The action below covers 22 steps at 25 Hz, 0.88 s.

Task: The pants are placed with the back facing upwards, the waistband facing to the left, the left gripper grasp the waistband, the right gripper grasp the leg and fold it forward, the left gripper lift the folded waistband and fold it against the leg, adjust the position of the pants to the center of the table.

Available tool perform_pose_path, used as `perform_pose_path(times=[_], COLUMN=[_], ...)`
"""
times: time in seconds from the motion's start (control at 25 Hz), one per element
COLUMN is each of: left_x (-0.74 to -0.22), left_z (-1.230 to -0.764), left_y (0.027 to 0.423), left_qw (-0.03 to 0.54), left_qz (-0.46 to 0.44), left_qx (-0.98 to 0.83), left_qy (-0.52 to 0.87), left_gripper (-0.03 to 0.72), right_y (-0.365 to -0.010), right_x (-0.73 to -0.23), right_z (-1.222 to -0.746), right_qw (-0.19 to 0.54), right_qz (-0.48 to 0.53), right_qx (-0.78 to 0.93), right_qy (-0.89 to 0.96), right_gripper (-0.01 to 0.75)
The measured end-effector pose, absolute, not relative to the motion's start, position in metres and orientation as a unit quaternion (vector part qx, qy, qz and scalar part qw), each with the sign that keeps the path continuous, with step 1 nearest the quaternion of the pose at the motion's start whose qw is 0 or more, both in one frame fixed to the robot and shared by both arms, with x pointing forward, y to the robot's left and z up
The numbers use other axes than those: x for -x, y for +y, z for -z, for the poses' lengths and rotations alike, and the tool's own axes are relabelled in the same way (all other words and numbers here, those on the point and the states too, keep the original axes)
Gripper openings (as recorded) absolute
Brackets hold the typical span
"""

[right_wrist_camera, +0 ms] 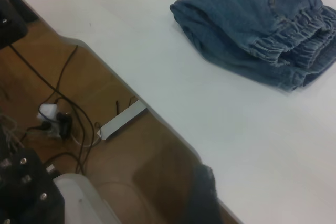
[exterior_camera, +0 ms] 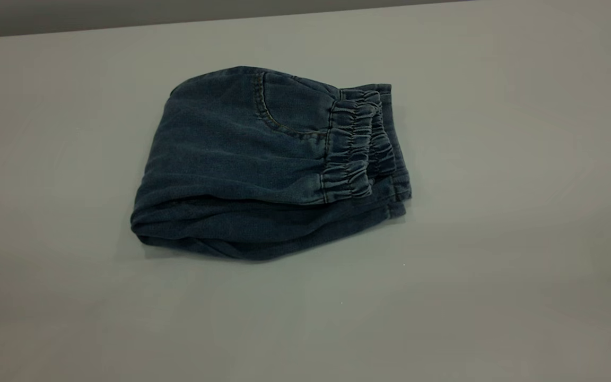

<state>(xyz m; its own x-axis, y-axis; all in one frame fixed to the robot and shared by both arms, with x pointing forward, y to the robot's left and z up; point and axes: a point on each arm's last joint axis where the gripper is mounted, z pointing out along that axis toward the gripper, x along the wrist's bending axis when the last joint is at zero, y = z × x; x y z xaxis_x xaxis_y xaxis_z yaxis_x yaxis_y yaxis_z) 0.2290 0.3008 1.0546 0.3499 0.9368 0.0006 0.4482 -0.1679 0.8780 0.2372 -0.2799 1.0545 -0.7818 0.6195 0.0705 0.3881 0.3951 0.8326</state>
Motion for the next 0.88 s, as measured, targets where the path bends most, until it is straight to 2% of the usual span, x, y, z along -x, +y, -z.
perform_pose_path(times=[0.6,0.88], left_x=[-0.2322,-0.2321], left_z=[-1.053,-1.053], left_y=[0.3036,0.3036], left_qw=[0.41,0.409], left_qz=[-0.31,-0.311], left_qx=[-0.702,-0.702], left_qy=[0.493,0.494], left_gripper=[0.561,0.561], right_y=[-0.2784,-0.2814], right_x=[-0.2372,-0.24], right_z=[-1.0549,-1.0552], right_qw=[0.135,0.23], right_qz=[-0.458,-0.436], right_qx=[-0.343,-0.481], right_qy=[0.809,0.725], right_gripper=[0.515,0.515])
